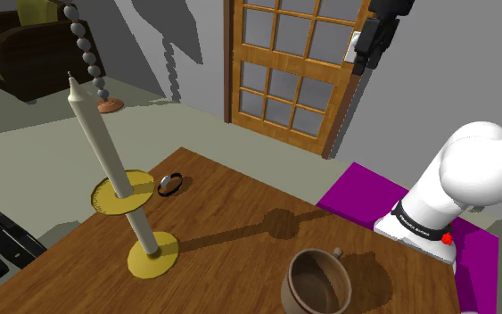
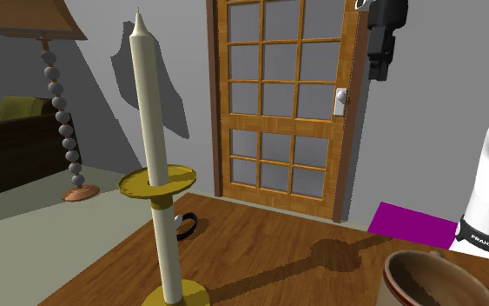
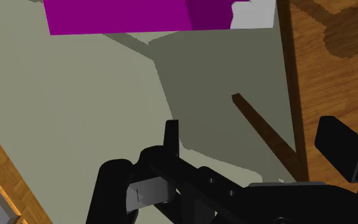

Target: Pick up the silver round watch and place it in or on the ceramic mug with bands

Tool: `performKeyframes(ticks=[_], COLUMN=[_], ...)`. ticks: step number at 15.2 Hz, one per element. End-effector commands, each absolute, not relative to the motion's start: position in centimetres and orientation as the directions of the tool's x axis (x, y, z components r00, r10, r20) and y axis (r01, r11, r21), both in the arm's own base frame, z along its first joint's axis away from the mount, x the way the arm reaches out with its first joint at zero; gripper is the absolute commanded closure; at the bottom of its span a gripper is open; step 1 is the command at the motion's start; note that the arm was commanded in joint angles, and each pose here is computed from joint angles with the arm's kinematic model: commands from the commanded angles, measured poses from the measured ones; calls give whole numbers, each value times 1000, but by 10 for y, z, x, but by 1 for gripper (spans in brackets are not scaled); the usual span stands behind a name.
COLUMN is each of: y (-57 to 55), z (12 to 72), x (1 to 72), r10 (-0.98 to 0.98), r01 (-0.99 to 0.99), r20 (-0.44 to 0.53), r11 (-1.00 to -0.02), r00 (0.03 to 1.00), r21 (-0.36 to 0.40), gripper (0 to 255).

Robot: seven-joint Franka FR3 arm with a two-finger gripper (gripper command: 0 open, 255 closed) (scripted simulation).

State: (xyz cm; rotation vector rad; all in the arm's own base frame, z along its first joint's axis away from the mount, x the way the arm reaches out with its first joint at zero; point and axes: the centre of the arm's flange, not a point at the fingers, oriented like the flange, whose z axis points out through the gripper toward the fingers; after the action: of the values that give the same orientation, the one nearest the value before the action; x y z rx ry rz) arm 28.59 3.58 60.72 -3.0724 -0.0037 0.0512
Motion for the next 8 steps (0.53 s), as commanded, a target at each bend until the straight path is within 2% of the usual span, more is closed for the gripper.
performKeyframes(ticks=[1,8], y=[36,119], z=[607,575], x=[286,322], r10=[4,37], r01=[1,37], r20=[-33,-3], r11=[-998,-999], r00=[999,999], r21=[-69,-23], gripper=[0,0])
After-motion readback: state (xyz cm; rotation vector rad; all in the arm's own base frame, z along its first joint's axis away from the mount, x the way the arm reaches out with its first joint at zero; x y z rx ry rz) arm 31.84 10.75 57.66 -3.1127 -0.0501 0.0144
